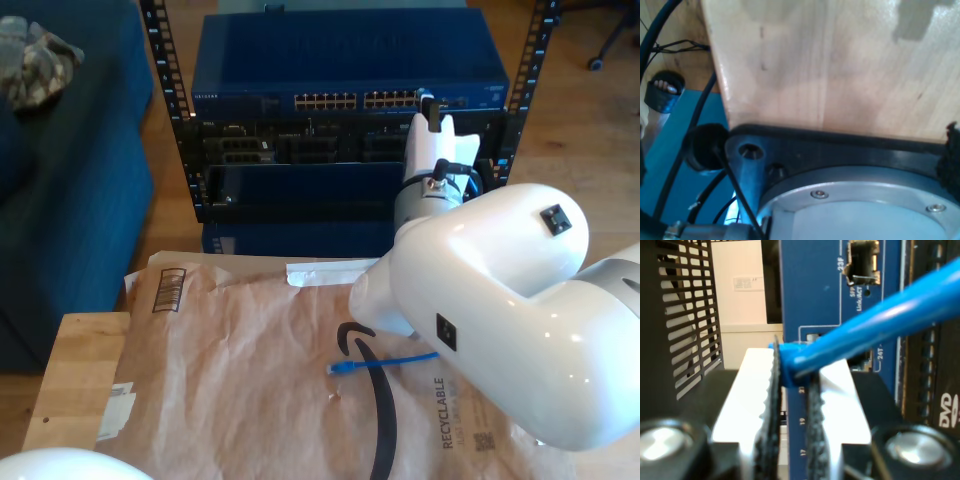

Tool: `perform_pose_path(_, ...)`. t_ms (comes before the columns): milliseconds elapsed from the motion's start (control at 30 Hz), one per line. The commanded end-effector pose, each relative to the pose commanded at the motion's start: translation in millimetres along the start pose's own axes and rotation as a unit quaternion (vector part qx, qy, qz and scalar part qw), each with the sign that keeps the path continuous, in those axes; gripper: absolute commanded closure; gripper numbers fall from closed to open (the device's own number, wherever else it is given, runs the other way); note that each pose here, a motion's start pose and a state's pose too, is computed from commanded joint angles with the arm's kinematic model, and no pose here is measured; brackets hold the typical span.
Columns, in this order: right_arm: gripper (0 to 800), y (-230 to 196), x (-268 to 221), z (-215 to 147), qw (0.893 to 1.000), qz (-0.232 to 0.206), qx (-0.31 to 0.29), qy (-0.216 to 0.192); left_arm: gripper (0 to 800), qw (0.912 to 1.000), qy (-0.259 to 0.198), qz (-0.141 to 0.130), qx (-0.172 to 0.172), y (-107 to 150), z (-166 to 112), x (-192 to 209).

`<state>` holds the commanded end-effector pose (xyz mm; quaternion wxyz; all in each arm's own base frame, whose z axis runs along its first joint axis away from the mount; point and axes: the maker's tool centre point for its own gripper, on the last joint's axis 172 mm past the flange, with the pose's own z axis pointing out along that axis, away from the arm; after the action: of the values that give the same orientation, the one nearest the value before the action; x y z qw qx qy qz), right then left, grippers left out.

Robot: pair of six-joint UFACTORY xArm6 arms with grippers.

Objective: Grab the cable and plug it in

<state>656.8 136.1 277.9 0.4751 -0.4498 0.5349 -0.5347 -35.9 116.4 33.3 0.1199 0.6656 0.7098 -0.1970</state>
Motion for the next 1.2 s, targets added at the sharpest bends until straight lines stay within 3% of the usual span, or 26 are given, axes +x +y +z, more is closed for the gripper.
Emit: perform_pose_path(1200, 800, 6.4, -3.2, 1.9, 1.0, -0.001, -0.003, -0.012, 0, 1.0, 0.0, 0.0, 0.0, 0.0, 0.0, 0.0)
